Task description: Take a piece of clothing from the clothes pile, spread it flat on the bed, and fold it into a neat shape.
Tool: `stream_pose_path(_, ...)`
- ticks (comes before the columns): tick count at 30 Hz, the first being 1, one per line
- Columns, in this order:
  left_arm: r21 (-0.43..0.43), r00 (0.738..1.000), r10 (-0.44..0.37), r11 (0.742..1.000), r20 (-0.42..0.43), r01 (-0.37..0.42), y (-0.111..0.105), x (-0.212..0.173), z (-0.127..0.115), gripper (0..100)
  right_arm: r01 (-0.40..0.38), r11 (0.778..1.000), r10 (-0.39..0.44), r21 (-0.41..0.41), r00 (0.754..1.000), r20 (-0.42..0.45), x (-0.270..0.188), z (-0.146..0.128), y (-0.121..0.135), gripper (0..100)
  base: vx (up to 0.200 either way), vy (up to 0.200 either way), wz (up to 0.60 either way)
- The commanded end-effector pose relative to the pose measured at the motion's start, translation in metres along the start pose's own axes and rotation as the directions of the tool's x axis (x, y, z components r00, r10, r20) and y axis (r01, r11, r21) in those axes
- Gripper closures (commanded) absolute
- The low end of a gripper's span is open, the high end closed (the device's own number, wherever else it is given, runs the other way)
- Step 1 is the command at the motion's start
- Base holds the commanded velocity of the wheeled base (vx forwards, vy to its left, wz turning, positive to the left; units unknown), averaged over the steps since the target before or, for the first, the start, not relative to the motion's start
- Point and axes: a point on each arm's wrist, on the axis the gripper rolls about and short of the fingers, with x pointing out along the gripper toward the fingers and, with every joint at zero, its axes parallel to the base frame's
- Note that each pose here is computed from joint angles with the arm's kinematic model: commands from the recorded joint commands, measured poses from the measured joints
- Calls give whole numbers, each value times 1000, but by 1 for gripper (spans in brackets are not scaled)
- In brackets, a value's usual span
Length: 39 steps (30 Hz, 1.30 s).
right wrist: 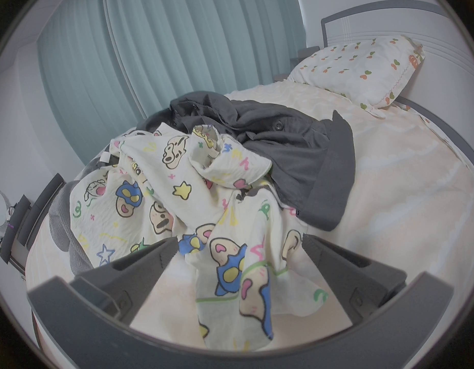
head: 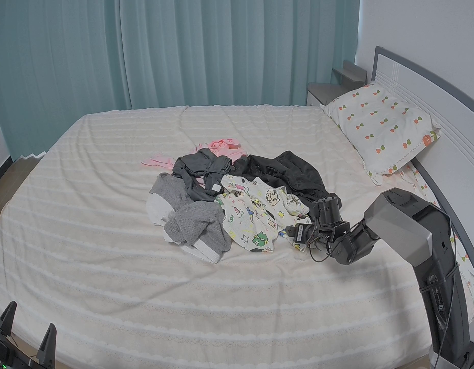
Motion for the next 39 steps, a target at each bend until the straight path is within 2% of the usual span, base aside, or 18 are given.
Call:
stream_pose_path(1, 1, 1000, 1, 1000, -11, -1, 0, 1, -5, 0, -10, 1000, 10, -10, 1000, -1, 0, -1, 5, 0, 0, 0, 0)
stream_pose_path(3, 1, 1000, -1, 1000, -11, 1, 0, 1, -5, 0, -12, 999, 11, -31, 1000, -15, 0, -4, 7, 0, 0, 0, 0)
stream_pose_path(4, 1, 1000, -1, 1000, -11, 1, 0, 1, -5, 0, -10, 999, 10, -39, 1000, -22, 0, -5, 7, 100, 0, 0, 0)
stream_pose_path(6, 1, 1000, 1, 1000, -9, -1, 0, 1, -5, 0, -4, 999, 1, -53, 999, -46, 1, -11, 7, 100, 0, 0, 0)
stream_pose_path(10, 1, 1000, 1, 1000, -11, -1, 0, 1, -5, 0, -5, 999, 3, -53, 999, -35, 2, -12, 10, 100, 0, 0, 0)
stream_pose_path(21, 1, 1000, -1, 1000, -11, 1, 0, 1, -5, 0, 8, 999, -7, -41, 1000, 14, -12, 5, 12, 100, 0, 0, 0)
stream_pose_path(31, 1, 1000, 1, 1000, -11, -1, 0, 1, -5, 0, -37, 999, 38, -5, 988, 147, -45, 48, 21, 100, 0, 0, 0)
stream_pose_path(35, 1, 1000, -1, 1000, -11, 1, 0, 1, -5, 0, -74, 996, 65, 58, 988, 137, -66, 52, 20, 100, 0, 0, 0)
stream_pose_path(39, 1, 1000, 1, 1000, -9, -1, 0, 1, -5, 0, -153, 981, 144, 116, 986, 82, -97, 53, 16, 100, 0, 0, 0)
